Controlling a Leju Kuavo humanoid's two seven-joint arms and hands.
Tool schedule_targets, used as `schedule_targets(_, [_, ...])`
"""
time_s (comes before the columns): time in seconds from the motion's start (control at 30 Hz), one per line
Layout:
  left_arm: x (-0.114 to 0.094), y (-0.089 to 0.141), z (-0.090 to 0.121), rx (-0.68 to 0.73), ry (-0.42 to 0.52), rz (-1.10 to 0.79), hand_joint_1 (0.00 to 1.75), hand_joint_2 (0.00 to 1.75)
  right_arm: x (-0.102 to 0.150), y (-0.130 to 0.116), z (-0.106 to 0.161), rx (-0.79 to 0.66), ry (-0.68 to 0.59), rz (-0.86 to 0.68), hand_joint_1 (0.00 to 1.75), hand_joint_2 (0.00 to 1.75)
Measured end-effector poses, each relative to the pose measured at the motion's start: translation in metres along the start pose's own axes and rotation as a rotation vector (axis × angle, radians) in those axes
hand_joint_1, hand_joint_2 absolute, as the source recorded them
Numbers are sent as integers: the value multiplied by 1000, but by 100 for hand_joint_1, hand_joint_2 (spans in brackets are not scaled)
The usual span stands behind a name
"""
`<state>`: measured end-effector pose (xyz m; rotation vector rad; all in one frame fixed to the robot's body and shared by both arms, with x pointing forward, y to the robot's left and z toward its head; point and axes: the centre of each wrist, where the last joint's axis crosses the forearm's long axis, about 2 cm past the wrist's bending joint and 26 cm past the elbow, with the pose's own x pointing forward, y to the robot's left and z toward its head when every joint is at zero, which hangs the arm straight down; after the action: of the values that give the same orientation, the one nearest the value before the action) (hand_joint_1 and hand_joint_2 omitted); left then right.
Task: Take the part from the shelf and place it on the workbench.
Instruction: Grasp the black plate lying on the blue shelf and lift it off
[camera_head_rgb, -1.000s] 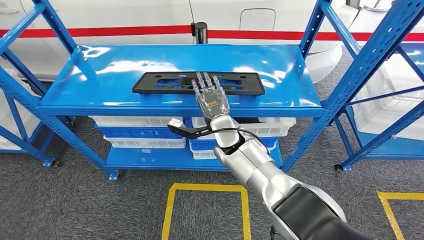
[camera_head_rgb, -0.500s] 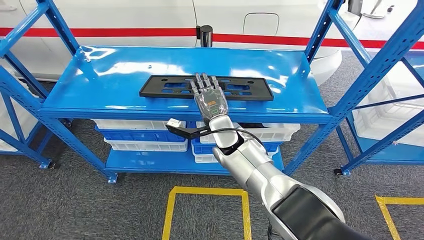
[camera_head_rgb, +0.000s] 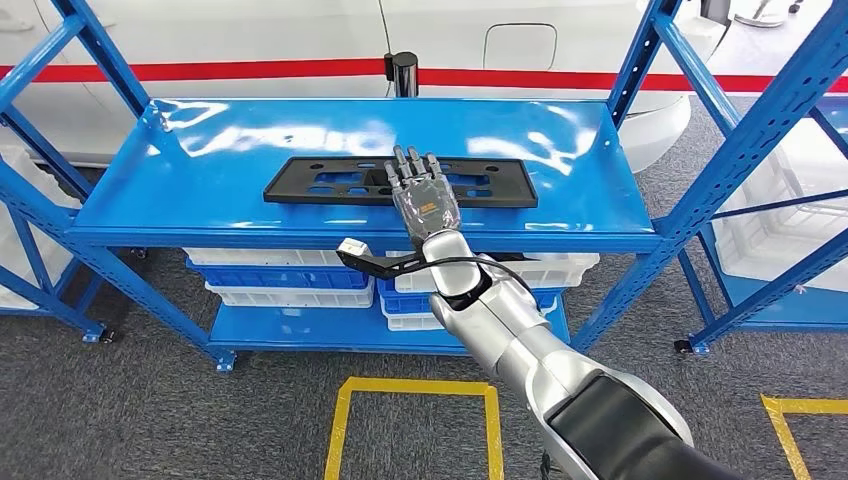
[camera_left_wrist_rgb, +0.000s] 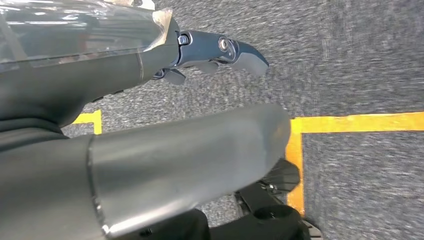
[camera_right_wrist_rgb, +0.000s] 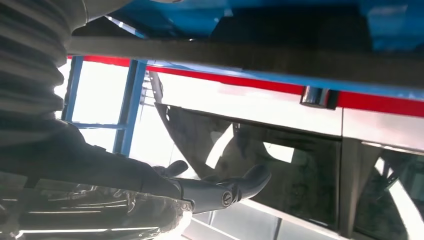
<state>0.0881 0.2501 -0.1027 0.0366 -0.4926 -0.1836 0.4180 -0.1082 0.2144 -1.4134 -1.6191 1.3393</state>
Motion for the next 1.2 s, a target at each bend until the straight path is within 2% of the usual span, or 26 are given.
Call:
schedule_targets(0.93, [0,-1,0,-1,-1,-3,0,0,2,3,3,19,-12,-9,0,175])
schedule_targets(1.2, [0,-1,0,5,-4,-3,0,0,11,4,5,69,-64,-21,0,175])
